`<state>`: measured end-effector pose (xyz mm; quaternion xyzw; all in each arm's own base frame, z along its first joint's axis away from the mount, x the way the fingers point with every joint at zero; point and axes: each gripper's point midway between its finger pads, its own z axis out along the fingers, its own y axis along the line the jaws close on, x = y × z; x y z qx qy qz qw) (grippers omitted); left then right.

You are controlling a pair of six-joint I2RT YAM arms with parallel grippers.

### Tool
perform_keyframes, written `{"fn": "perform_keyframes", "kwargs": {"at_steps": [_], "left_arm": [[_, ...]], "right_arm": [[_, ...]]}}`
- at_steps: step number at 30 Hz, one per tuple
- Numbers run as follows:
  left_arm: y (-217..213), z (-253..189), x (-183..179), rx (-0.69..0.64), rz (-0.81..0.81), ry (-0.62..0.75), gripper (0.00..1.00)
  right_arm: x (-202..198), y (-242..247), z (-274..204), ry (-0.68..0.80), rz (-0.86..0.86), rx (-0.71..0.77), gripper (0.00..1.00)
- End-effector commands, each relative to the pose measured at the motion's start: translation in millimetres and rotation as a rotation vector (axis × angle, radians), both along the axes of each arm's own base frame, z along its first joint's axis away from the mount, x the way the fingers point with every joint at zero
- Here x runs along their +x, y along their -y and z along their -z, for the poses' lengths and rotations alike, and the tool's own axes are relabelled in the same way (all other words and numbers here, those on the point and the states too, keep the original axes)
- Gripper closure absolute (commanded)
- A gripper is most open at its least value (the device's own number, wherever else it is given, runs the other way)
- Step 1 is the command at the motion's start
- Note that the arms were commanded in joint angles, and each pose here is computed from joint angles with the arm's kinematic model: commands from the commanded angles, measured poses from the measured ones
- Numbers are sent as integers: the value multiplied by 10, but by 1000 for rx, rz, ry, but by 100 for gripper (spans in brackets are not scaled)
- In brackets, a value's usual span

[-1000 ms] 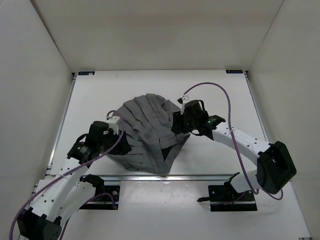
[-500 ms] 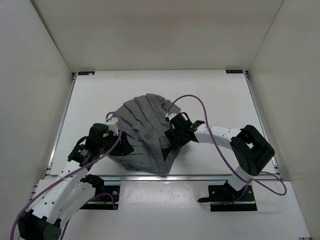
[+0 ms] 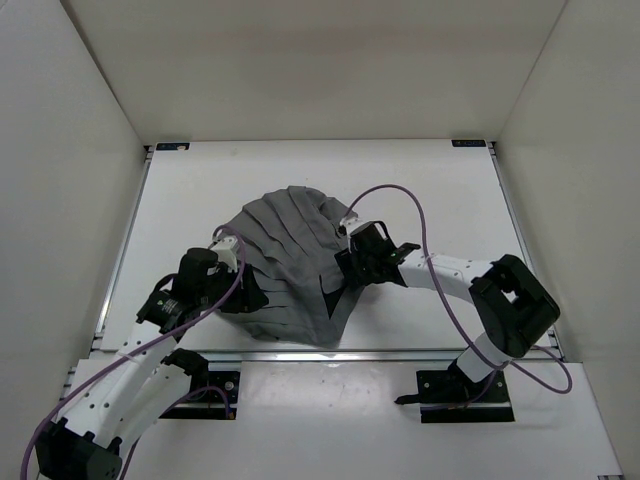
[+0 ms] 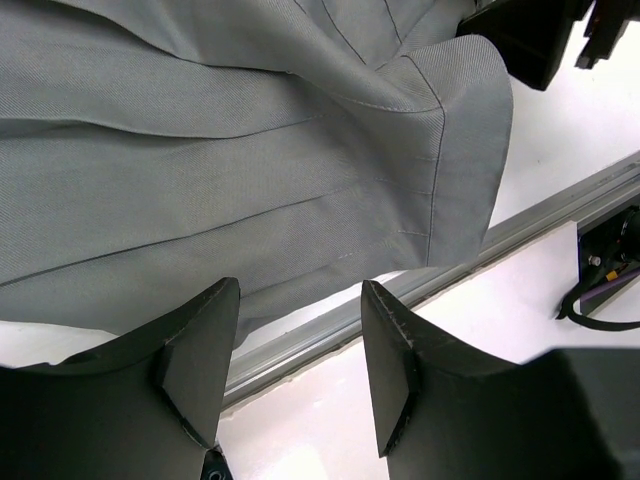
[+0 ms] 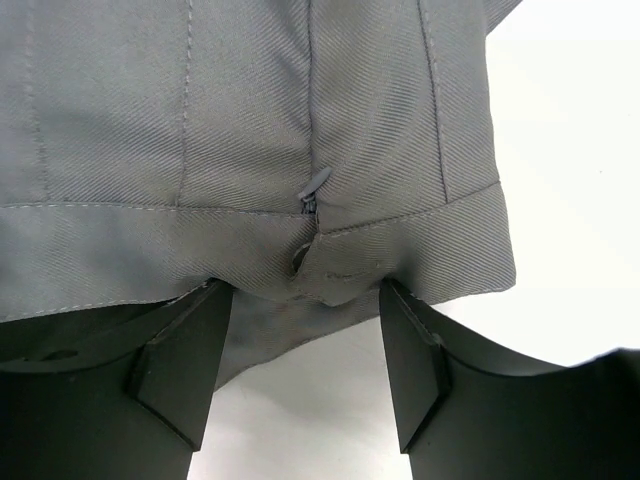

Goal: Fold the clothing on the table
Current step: Flatten the skirt out

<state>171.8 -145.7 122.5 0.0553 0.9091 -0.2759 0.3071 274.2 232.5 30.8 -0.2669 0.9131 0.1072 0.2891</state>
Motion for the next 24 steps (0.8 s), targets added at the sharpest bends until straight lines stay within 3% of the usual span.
{"fn": "perform_keyframes", "kwargs": {"at_steps": [1, 13, 16, 20, 24], "left_arm": [[25, -38, 9, -24, 5, 13, 38], [33, -36, -8, -23, 5, 10, 37], [41, -33, -11, -26, 10, 9, 37], [41, -33, -4, -19, 6, 7, 37], [57, 39, -16, -1, 18, -27, 39]], "right_arm": [[140, -106, -240, 85, 3, 104, 42], [282, -174, -90, 56, -1, 151, 43], [377, -233, -52, 37, -1, 147, 63], [392, -308, -175, 67, -15, 163, 100], [494, -266, -769, 121, 37, 248, 100]]}}
